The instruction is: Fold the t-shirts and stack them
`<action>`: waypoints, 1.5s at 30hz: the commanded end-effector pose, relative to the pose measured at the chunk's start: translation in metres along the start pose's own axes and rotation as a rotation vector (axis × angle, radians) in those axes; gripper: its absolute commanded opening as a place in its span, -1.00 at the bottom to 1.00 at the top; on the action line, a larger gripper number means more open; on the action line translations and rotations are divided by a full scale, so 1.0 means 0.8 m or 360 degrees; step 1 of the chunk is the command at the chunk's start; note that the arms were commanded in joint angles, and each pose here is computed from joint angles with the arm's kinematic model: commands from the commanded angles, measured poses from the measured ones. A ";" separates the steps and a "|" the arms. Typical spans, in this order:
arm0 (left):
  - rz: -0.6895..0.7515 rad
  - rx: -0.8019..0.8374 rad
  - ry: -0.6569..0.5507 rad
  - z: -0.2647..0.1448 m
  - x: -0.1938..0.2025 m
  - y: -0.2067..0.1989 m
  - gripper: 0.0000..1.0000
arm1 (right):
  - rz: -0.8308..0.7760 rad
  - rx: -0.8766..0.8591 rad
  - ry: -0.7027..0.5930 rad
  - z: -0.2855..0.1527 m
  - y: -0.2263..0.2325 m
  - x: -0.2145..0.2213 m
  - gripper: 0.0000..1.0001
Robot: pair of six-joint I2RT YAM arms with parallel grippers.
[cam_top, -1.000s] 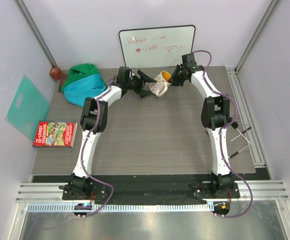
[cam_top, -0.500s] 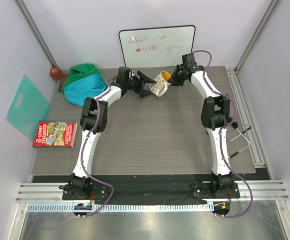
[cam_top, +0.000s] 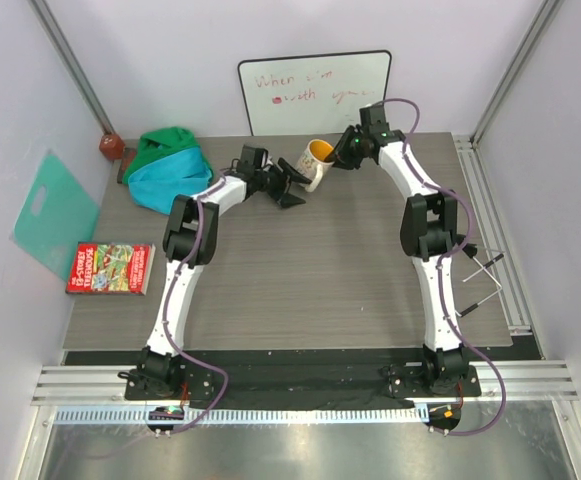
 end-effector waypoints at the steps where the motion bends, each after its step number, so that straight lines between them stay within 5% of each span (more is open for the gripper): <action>1: -0.0049 -0.0117 0.0052 0.011 0.014 0.018 0.31 | -0.0114 -0.0459 -0.0051 -0.071 0.106 -0.003 -0.42; 38: -0.0075 -0.0179 0.0014 -0.013 0.000 0.031 0.32 | -0.0150 -0.0489 -0.0134 -0.106 0.118 -0.011 -0.16; 45: -0.0094 -0.0269 -0.0005 -0.064 0.000 0.063 0.43 | -0.0252 -0.0311 -0.0033 -0.144 0.087 0.007 -0.16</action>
Point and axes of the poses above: each gripper's point midway between its finger pads, its own z axis out along the fingers, its own y axis along the line the jaws close on, x = y × z, the point moved 10 cm from there along -z, back along the fingers, and after that the axes turned 9 degrees about z, right-handed, at the moved point
